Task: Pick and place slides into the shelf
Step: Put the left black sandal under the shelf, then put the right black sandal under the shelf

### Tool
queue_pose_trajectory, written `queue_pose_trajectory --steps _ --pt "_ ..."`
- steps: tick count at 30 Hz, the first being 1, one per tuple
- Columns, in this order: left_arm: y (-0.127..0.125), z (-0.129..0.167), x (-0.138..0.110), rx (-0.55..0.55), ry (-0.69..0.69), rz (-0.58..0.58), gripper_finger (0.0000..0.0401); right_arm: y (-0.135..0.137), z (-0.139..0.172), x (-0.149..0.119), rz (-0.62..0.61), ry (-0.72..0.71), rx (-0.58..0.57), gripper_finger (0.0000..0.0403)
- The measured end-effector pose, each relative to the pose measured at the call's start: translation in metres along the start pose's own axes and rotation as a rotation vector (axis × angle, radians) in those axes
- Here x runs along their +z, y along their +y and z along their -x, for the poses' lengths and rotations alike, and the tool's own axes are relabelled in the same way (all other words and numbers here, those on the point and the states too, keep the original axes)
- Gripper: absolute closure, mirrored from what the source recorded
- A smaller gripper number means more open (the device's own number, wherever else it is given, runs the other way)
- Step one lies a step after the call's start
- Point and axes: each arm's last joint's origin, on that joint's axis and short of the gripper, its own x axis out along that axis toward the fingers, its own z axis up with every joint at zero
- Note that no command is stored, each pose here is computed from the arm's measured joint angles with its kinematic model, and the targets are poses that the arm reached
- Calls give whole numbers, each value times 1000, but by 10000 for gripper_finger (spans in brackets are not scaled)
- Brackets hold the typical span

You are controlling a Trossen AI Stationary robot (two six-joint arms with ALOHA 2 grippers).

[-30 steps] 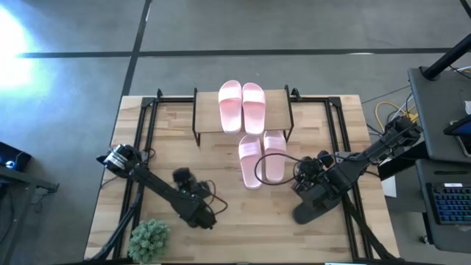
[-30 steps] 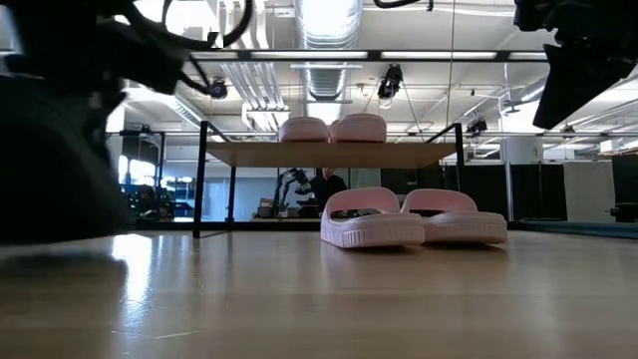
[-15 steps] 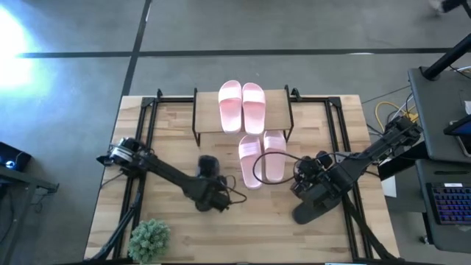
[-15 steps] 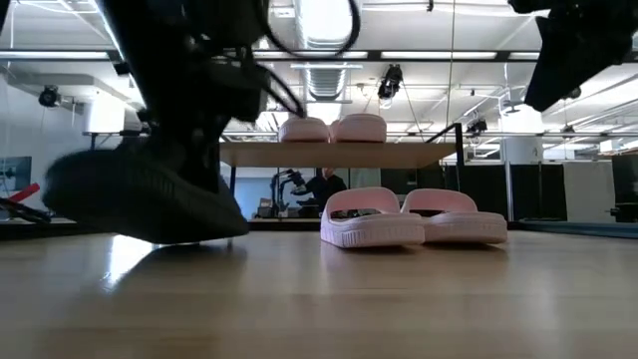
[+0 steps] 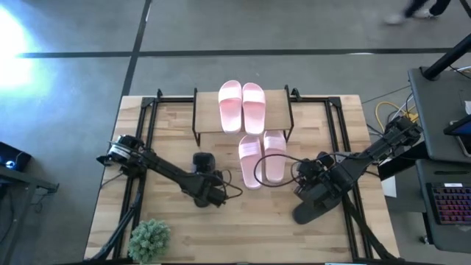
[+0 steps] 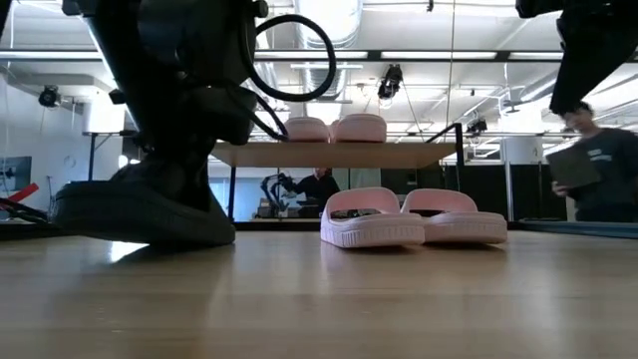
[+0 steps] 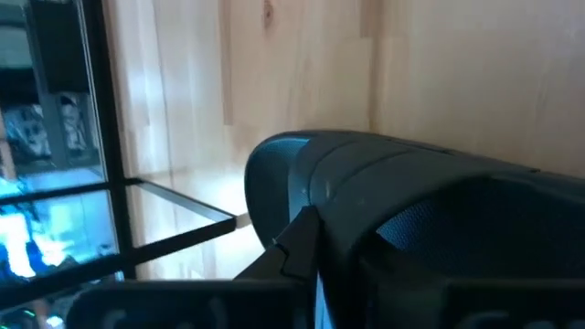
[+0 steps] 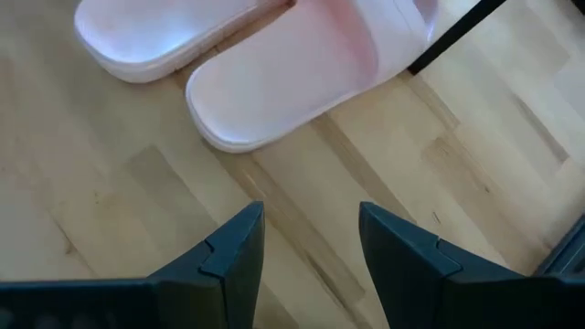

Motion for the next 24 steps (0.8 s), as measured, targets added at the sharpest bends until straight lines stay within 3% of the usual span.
queue_pose_trajectory --steps 11,19,24 --pt "4 3 -3 -56 58 83 307 1 1 -1 21 42 22 232" --pt "30 37 0 -149 34 137 230 2 7 2 50 57 52 232" --pt "50 64 -1 -227 -51 204 210 2 14 6 79 67 64 232"
